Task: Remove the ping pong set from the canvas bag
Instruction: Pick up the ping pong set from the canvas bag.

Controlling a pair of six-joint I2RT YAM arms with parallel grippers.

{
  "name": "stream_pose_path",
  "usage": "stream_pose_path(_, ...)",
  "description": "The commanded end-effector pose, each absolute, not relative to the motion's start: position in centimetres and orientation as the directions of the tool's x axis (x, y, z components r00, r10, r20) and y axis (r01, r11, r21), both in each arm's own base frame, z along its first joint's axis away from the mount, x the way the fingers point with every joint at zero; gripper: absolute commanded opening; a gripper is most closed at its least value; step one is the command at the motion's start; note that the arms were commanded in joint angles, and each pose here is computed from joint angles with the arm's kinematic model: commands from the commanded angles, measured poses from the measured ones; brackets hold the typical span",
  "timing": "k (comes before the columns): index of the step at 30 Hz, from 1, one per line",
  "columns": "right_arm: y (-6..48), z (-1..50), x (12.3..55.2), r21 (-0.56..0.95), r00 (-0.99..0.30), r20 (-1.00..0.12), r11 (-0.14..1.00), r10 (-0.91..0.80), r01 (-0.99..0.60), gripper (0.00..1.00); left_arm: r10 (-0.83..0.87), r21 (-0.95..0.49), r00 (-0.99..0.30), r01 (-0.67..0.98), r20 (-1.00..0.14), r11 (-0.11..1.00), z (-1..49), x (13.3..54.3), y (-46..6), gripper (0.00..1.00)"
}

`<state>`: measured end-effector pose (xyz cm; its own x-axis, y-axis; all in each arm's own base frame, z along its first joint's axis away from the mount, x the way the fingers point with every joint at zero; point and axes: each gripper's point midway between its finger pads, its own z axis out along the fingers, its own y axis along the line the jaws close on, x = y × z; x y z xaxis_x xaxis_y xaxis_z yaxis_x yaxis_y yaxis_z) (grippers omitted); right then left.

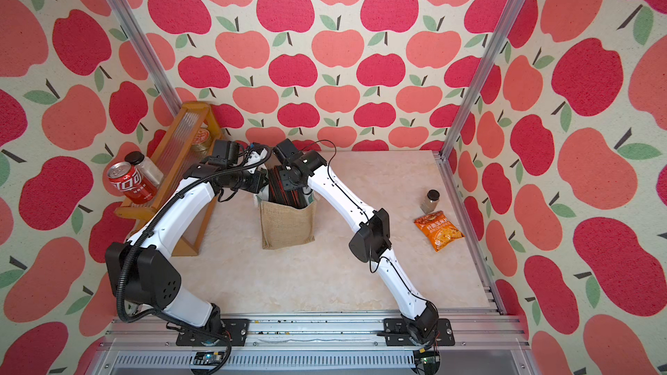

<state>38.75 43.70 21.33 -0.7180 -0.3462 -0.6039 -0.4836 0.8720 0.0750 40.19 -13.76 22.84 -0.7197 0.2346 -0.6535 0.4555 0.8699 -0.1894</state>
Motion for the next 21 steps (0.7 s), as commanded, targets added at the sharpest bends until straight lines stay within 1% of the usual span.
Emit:
stream_pose_path(1, 43.9, 39.6, 35.9, 0.198, -0.471, -0.868, 0.761, -0.157, -0.618, 0.00, 0.211, -0.120, -0.682, 0.404, -0.700, 0.907, 23.9, 41.7, -11.6, 0.00)
stream_pose_path(5, 43.7, 42.5, 35.4, 0.202, -0.416, -0.903, 0.741, -0.113, -0.641, 0.00, 0.213, -0.115, -0.681, 0.402, -0.701, 0.908, 23.9, 41.6, -11.4, 0.00)
stream_pose_path(11, 43.1, 45.5, 35.0, 0.196, -0.354, -0.933, 0.729, -0.067, -0.656, 0.00, 0.206, -0.114, -0.682, 0.392, -0.702, 0.913, 23.8, 41.6, -10.8, 0.00)
stream_pose_path(21, 42.2, 48.3, 35.8, 0.204, -0.291, -0.957, 0.730, 0.008, -0.652, 0.00, 0.220, -0.094, -0.682, 0.392, -0.698, 0.915, 23.3, 41.7, -9.9, 0.00)
